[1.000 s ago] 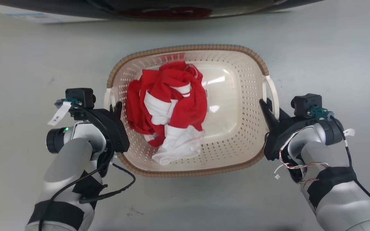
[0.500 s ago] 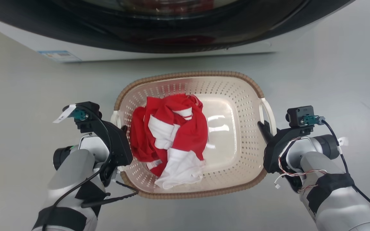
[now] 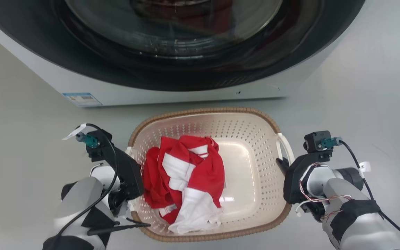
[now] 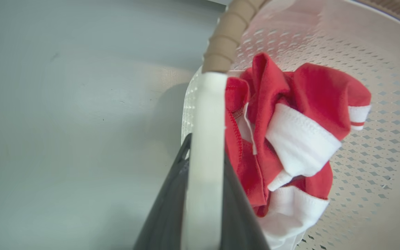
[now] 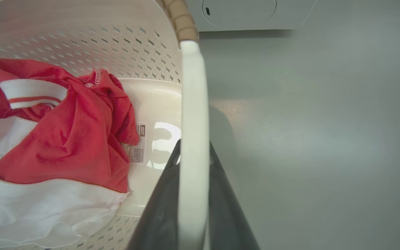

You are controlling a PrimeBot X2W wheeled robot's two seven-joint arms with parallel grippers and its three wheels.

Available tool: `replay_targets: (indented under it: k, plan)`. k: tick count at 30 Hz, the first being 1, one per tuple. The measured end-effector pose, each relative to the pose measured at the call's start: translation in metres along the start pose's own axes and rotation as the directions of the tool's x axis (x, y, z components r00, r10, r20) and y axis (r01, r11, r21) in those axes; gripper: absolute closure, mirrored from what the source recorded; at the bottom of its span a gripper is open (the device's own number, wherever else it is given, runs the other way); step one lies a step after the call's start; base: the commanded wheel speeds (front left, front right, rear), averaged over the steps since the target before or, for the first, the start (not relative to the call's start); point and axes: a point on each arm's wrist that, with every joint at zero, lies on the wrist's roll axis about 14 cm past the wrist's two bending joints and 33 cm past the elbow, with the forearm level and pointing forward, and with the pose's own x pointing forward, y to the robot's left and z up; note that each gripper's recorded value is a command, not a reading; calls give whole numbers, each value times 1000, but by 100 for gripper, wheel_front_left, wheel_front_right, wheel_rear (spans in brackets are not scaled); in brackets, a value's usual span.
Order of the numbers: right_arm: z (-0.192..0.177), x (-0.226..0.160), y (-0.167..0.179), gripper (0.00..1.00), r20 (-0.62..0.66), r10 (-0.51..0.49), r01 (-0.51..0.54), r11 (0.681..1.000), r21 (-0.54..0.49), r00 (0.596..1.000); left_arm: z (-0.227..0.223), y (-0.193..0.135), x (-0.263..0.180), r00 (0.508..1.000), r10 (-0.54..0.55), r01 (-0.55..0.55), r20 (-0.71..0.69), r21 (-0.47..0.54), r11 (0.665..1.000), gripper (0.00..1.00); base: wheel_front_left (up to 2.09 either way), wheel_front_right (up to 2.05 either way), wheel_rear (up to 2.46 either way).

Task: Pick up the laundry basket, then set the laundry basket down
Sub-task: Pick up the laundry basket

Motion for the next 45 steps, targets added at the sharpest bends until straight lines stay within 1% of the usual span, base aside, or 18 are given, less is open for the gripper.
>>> replay_targets:
  k: [4, 19, 24, 45]
  plan:
    - [1, -13, 3, 100, -10, -2, 2, 1000, 12, 1000, -3, -6, -13, 1000, -16, 15, -9, -26, 1000, 100, 0, 0, 0]
    - [0, -59, 17, 100, -34, -1, 2, 999, 43, 999, -13, -24, -55, 998, -56, 55, -24, -27, 998, 100, 0, 0, 0]
    - [3, -72, 23, 100, -34, 6, -5, 999, 45, 999, -15, -24, -68, 998, -63, 62, -16, -35, 997, 100, 0, 0, 0]
    - [13, -108, 32, 100, -21, 19, -17, 996, 85, 1000, -12, -38, -97, 996, -93, 93, 17, 0, 996, 100, 0, 0, 0]
